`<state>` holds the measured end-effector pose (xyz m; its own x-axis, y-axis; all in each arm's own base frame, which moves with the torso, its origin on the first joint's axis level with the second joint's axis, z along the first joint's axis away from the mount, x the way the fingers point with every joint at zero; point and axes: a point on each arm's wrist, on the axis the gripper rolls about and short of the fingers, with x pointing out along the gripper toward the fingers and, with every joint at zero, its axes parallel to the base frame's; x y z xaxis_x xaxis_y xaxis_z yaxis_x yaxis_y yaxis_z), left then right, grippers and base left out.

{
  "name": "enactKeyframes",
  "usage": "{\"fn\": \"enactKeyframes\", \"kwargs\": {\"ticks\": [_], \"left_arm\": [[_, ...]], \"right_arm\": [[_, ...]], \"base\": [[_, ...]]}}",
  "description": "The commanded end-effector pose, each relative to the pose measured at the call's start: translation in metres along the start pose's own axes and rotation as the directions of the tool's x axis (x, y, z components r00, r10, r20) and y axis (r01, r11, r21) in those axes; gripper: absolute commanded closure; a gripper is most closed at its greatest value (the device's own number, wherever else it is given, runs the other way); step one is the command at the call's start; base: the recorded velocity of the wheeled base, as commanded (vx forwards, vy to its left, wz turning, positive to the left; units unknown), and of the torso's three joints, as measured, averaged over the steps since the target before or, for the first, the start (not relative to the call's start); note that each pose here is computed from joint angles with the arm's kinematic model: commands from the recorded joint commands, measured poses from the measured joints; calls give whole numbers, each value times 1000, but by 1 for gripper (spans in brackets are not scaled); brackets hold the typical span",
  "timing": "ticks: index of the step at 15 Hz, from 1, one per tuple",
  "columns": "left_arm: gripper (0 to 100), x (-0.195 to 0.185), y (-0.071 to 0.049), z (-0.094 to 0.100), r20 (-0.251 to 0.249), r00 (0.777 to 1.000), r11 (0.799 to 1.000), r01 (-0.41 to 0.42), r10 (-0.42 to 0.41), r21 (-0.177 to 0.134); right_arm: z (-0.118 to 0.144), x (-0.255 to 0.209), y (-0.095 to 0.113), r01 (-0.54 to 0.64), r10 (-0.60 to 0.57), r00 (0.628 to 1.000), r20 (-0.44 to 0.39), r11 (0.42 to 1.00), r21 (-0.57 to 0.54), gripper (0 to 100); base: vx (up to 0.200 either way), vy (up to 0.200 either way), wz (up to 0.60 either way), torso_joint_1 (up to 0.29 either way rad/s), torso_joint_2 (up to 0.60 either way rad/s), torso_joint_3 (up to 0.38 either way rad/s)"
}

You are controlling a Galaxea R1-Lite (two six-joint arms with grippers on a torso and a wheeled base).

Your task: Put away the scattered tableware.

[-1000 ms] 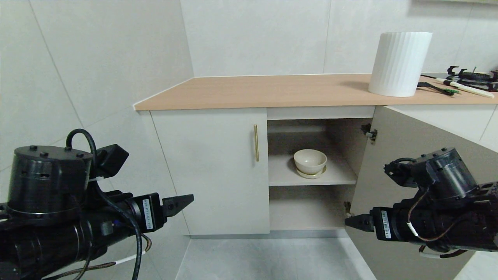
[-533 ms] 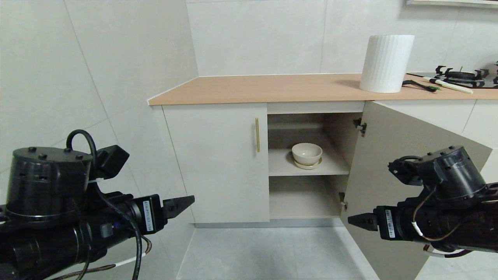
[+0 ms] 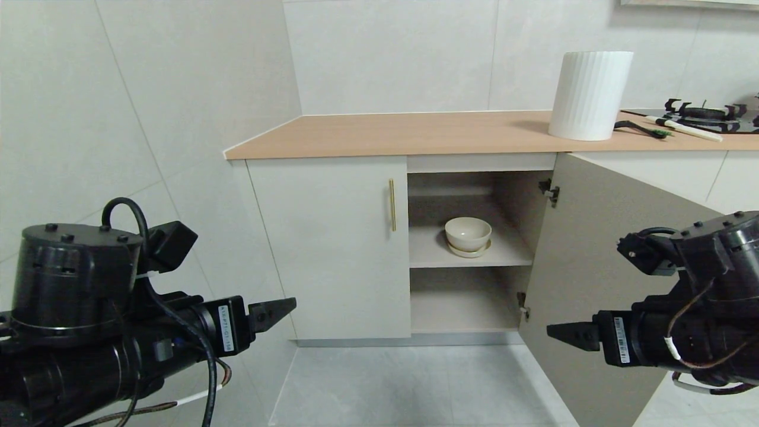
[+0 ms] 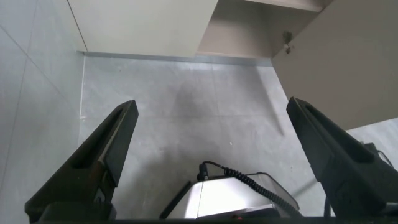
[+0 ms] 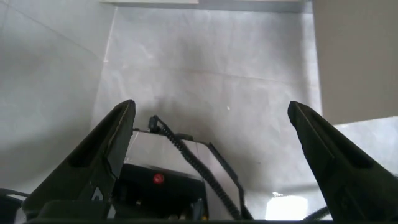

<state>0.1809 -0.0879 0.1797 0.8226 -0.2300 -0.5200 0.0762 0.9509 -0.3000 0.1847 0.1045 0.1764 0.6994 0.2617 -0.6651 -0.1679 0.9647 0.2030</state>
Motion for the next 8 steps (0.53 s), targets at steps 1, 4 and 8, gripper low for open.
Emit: {"fn": "enactKeyframes", "kwargs": {"ticks": [1, 4, 8], "left_arm": [[0, 1, 0, -1, -4, 1000, 1000, 0, 0, 2], [0, 0, -1, -1, -4, 1000, 1000, 3, -3, 3], [0, 0, -1, 0, -1, 1000, 1000, 4, -4, 3]], "right_arm": [[0, -11, -2, -3, 3, 1000, 13, 1000, -15, 0], [-7, -21, -6, 12, -15, 999, -30, 997, -78, 0], [-7, -25, -8, 55, -63, 995, -76, 993, -102, 0]], "base": [[0, -200, 0, -2, 2, 2], [0, -200, 0, 7, 6, 2], [0, -200, 0, 0, 2, 2]]}}
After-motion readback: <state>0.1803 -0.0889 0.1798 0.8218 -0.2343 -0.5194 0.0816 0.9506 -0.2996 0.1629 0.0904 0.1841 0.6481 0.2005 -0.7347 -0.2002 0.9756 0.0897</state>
